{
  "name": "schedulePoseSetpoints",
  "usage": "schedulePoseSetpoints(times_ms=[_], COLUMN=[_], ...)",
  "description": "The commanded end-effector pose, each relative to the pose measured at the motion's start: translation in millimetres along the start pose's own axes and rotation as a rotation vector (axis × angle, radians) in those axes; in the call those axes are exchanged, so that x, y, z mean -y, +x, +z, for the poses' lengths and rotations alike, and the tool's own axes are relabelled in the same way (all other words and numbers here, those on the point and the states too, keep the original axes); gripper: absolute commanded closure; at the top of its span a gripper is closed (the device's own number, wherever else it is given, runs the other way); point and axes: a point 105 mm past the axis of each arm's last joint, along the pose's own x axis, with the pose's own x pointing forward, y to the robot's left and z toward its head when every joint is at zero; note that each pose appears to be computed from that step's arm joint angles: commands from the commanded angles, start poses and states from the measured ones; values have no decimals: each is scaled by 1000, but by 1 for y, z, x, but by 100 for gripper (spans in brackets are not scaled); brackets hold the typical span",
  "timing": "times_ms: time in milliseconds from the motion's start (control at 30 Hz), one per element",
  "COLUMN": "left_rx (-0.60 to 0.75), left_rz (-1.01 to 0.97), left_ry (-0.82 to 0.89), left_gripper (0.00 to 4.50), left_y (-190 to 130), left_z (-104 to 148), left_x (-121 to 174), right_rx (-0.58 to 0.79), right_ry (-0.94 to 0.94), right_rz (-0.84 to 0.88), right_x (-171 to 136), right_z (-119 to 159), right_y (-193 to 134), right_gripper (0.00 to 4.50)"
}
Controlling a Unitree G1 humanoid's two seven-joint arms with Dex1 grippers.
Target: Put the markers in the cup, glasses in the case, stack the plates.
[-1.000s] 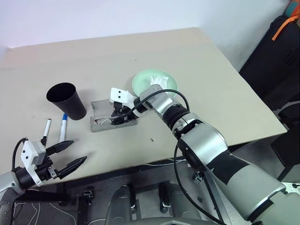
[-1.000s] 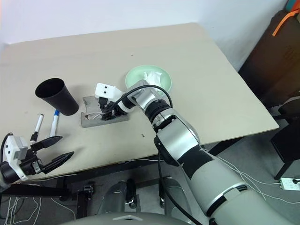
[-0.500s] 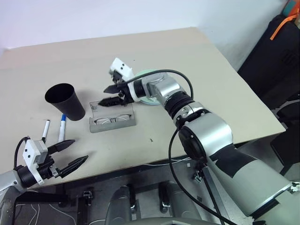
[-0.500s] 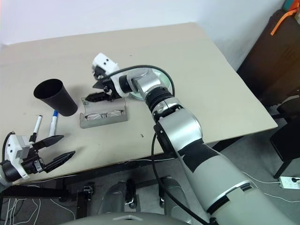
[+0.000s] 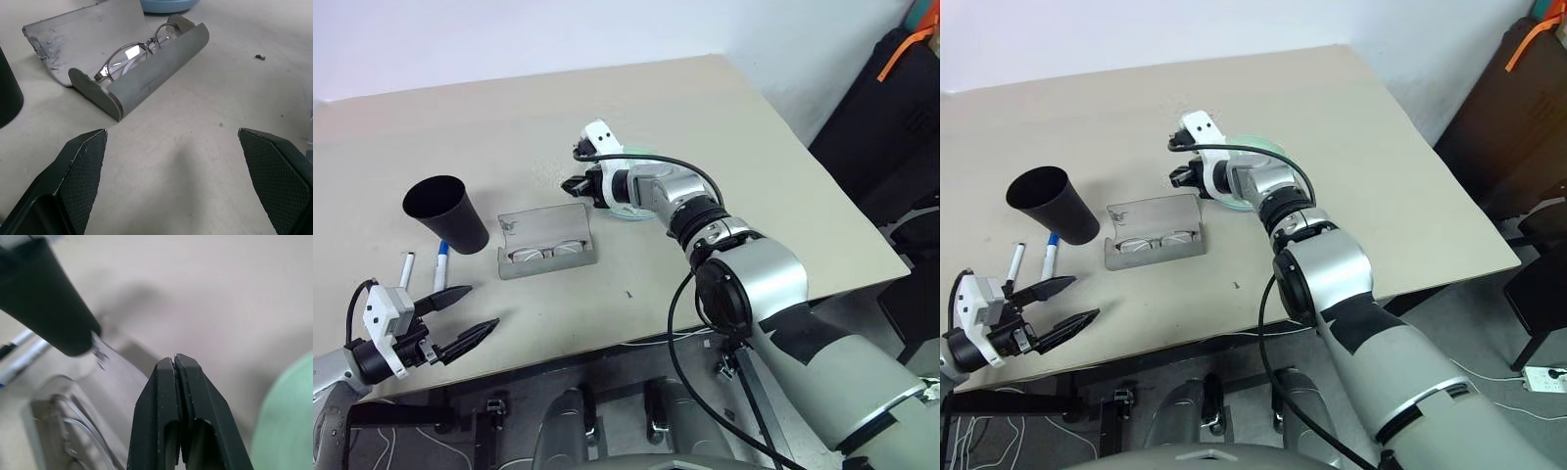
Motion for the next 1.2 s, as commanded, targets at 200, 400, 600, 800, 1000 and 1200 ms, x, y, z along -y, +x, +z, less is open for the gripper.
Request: schedulePoseSetpoints(times_ms=[200,400,600,800,1000,1200], left_rx=[-12,-19,-20,-22,-20,-20], left_rz=[-7,-2,0,-1,-1,0], left_ry=[26,25,16,15,21,25], left_gripper=[0,0,0,0,0,0], left_y=[-3,-8,-9,-8,-7,-7], left_z=[4,3,-1,-3,-1,1], left_x=[1,1,3,3,2,3], right_rx=[-14,-50,-73,-68,-14,-4], right_ry=[14,-3,-53,-68,-80,-94], right_rz=[-37,-27,14,28,14,10], right_x=[1,0,-3,-4,-2,0], right_z=[-9,-17,-19,-16,-7,-5], right_y=[4,5,4,3,2,1], right_gripper=[443,443,443,290,186,186])
